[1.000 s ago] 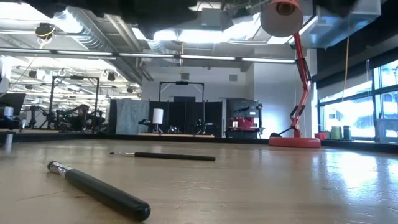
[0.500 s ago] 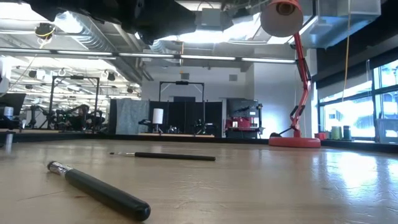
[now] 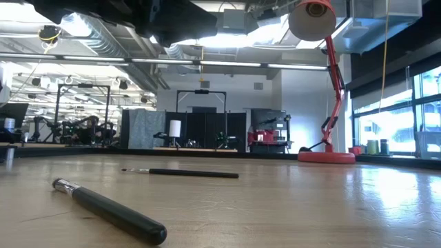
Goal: Put items in baskets/containers
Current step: Put the black highlighter brush into the yellow pen organizer, then put the black eyeshadow brush into the yellow pen organizer
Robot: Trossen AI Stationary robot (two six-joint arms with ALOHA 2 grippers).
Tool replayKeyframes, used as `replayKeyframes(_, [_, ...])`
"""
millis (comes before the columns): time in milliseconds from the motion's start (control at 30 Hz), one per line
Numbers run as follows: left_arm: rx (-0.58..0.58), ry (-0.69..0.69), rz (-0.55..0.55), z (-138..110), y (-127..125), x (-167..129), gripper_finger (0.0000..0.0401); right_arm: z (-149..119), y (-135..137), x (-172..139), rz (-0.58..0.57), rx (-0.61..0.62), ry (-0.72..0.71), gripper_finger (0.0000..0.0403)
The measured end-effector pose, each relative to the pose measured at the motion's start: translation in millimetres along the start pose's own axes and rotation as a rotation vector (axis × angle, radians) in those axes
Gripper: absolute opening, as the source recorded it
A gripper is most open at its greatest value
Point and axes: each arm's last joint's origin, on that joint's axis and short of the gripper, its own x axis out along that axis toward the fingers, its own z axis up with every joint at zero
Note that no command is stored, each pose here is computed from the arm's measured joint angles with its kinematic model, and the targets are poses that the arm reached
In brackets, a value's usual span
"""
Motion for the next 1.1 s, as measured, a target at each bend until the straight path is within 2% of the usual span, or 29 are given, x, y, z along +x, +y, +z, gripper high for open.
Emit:
replayKeyframes(233, [-0.004,0.002,0.018,0,0,0,0.0152,-12,13,16,-0.054,-0.041,0.0,0.01])
replayKeyframes(433, [0.021,0.029,0.007,-3,0,0,0.0146,-5,11,18,-0.064,-0.016,-0.033,0.0141])
replayKeyframes(567, [0.03,0.13,-0.053,-14,-1,0,0.014,16,10,21,-0.091,0.031,-0.105,0.0148])
replayKeyframes(667, [-0.041,0.233,-0.067,-24,2,0,0.0135,38,6,27,-0.14,0.021,-0.19,0.0148])
replayKeyframes(767, [-0.099,0.325,-0.045,-33,6,-1,0.0131,64,-6,43,-0.246,0.024,-0.259,0.0149])
replayKeyframes(900, [-0.147,0.456,-0.067,-45,6,-6,0.0127,97,-30,68,-0.336,0.096,-0.136,0.0149])
replayKeyframes(1000, [-0.151,0.576,-0.137,-55,5,-11,0.0125,117,-46,83,-0.353,0.165,-0.064,0.0149])
replayKeyframes(1100, [-0.156,0.669,-0.158,-62,3,-17,0.0125,131,-56,92,-0.336,0.162,-0.038,0.0149])
